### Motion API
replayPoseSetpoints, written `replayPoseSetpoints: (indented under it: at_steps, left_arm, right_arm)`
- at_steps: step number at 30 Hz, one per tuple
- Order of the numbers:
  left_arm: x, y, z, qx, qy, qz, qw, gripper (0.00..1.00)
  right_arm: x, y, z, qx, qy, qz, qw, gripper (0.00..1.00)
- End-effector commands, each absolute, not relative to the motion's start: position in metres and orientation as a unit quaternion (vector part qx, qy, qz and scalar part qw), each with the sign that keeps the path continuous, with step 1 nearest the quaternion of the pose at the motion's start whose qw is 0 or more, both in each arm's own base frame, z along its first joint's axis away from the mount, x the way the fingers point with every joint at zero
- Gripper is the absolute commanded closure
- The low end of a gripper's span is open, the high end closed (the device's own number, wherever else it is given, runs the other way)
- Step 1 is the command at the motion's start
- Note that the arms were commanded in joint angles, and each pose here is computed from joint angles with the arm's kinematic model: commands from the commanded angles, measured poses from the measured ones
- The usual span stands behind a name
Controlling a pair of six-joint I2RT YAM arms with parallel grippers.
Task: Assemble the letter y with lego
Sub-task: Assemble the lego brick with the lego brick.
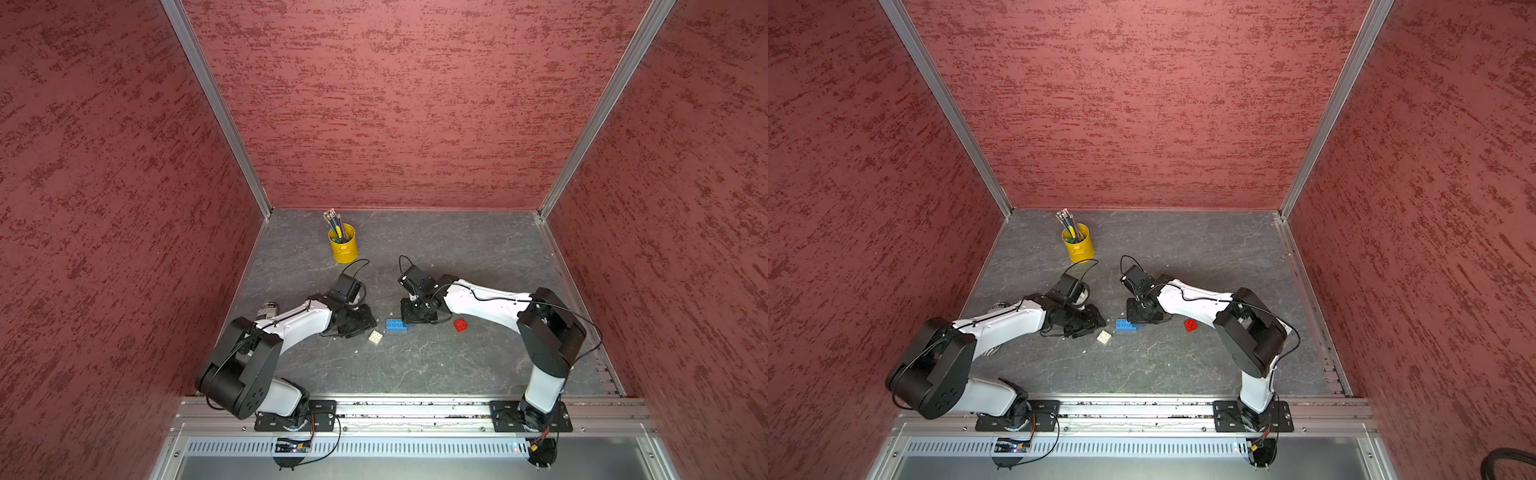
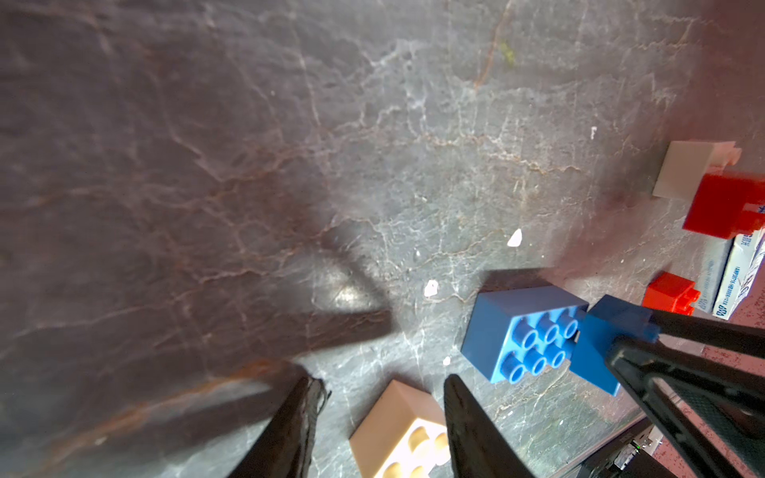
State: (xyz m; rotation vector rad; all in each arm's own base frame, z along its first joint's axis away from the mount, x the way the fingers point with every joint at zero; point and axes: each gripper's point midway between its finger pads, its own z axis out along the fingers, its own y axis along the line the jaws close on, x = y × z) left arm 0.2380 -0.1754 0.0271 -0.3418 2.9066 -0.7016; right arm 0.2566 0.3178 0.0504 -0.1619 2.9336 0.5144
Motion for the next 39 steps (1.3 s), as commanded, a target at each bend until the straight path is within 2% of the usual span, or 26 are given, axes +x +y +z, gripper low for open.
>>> replayPoseSetpoints:
  at_steps: [1, 21, 28, 39]
  left_arm:
    - [0.237, -0.174, 0.027, -0.108, 0.963, -0.237, 0.070, 0.48]
    - [0.234, -0.169, 0.028, -0.112, 0.964, -0.231, 0.066, 0.48]
    - [0.235, -0.164, 0.032, -0.095, 0.970, -0.215, 0.067, 0.48]
    - [0.234, -0.150, 0.036, -0.088, 0.972, -0.208, 0.068, 0.48]
  right_arm:
    - [0.255, 0.319, 0.042, -0.049, 0.983, 0.160, 0.074, 0.81]
    - [0.246, 0.316, 0.032, 0.002, 0.988, 0.134, 0.071, 0.82]
    - [0.245, 0.314, 0.026, 0.006, 0.993, 0.082, 0.085, 0.83]
    - [0.230, 0.315, -0.006, 0.000, 0.998, 0.015, 0.065, 0.84]
